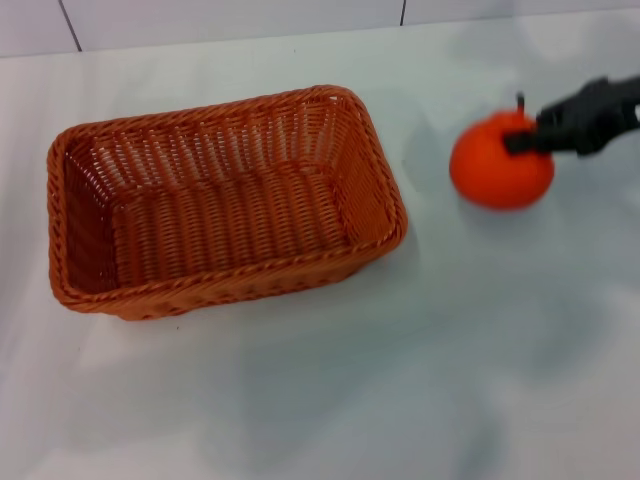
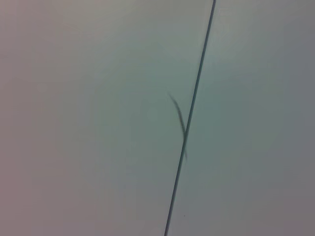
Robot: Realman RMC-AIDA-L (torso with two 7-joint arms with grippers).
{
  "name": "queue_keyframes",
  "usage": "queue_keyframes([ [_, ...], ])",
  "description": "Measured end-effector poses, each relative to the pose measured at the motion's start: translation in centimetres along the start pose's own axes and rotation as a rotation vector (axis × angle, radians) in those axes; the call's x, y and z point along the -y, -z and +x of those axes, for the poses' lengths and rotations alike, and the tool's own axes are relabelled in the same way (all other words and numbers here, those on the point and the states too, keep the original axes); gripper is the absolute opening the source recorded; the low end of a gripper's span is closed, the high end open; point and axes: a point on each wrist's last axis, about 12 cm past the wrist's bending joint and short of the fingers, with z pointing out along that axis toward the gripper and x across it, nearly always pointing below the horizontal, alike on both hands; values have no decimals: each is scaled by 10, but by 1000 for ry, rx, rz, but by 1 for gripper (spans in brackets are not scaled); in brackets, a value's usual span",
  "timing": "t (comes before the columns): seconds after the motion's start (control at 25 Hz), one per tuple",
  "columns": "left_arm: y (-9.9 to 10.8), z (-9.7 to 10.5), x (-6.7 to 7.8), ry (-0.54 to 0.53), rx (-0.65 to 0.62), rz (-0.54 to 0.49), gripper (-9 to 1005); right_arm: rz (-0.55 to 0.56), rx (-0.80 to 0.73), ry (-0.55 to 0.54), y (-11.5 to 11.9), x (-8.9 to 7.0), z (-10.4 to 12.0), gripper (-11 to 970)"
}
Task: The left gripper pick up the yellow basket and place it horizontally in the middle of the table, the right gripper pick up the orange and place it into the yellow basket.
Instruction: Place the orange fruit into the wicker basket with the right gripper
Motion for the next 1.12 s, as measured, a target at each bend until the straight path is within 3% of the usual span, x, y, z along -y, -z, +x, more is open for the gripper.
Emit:
queue_keyframes([
  [0.2, 0, 2, 2, 13, -3, -1, 567, 34, -342, 31, -1, 7, 21, 136],
  [0.4, 0, 4, 4, 25, -5, 0, 567, 150, -588, 97, -35, 35, 45, 115],
  [0.48, 0, 5, 5, 30, -7, 0, 567, 204, -628, 112, -58, 46, 52, 106],
  [0.52, 0, 6, 6, 35, -8, 0, 567, 253, -634, 113, -80, 54, 55, 102],
  [0.56, 0, 7, 7, 41, -9, -1, 567, 253, -634, 113, -80, 54, 55, 96],
  [0.76, 3, 9, 7, 49, -13, -5, 567, 265, -576, 82, -127, 64, 52, 68],
  [1.0, 3, 9, 7, 51, -15, -7, 567, 275, -563, 96, -134, 67, 45, 180],
  [1.08, 3, 9, 7, 52, -15, -7, 567, 275, -571, 91, -132, 67, 42, 398],
  [1.12, 3, 9, 7, 52, -15, -7, 567, 272, -577, 84, -131, 66, 39, 435],
])
